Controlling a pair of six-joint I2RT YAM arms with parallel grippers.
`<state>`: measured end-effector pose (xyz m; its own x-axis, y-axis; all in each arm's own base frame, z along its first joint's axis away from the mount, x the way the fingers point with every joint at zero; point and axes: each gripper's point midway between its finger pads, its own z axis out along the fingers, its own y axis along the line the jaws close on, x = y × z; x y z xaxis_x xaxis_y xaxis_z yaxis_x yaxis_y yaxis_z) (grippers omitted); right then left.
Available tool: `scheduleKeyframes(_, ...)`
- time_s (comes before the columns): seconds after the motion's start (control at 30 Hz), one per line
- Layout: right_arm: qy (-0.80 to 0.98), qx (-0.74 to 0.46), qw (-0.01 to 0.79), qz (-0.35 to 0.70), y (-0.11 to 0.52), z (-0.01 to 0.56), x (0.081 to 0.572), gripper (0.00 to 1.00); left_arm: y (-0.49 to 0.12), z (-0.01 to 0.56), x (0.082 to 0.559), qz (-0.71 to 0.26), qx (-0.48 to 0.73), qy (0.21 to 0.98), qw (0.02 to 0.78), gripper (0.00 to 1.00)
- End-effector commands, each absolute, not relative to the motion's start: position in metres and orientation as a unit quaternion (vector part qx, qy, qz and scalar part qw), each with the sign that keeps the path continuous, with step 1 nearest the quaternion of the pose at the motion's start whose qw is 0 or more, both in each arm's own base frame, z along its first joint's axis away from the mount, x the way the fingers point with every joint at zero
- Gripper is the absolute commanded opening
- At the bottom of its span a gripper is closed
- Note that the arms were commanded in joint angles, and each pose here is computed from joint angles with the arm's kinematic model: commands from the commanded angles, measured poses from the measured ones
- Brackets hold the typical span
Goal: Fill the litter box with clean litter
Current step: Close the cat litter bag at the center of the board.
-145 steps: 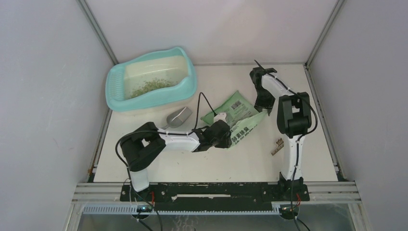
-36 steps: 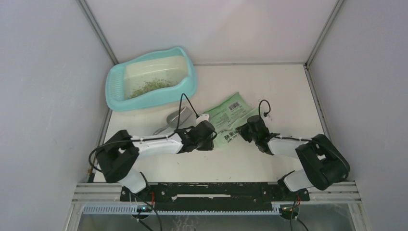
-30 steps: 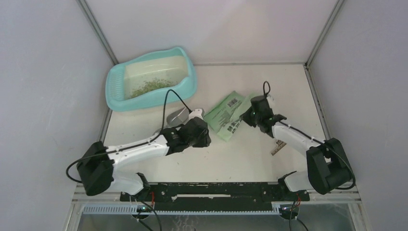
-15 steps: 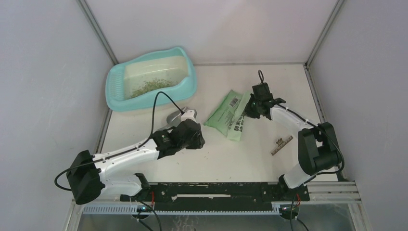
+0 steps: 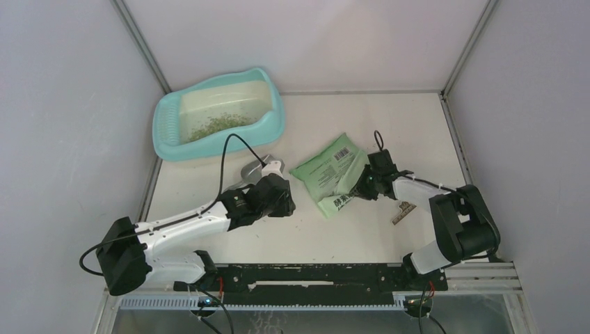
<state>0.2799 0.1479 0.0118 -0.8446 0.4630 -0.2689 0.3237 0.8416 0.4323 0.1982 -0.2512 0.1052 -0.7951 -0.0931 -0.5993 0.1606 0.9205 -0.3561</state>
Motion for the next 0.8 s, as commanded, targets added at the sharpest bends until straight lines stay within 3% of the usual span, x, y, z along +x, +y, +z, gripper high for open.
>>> scheduleKeyframes(0.0, 0.933, 0.22, 0.193, 0.208, 0.156, 0.003, 0.271, 0.3, -0.256, 0.108, 0.204, -0.208, 0.013, 0.921, 0.328, 0.42)
scheduleKeyframes(0.23, 0.916, 0.248, 0.23, 0.218, 0.157, -0.003, 0.269, 0.44, -0.255, 0.109, 0.204, -0.208, 0.011, 0.921, 0.329, 0.42)
scheduleKeyframes(0.4, 0.896, 0.282, 0.242, 0.244, 0.156, -0.013, 0.264, 0.49, -0.256, 0.106, 0.204, -0.207, 0.011, 0.922, 0.327, 0.42)
scheduleKeyframes(0.77, 0.856, 0.321, 0.239, 0.328, 0.195, -0.025, 0.28, 0.46, -0.261, 0.104, 0.206, -0.208, 0.017, 0.923, 0.322, 0.42)
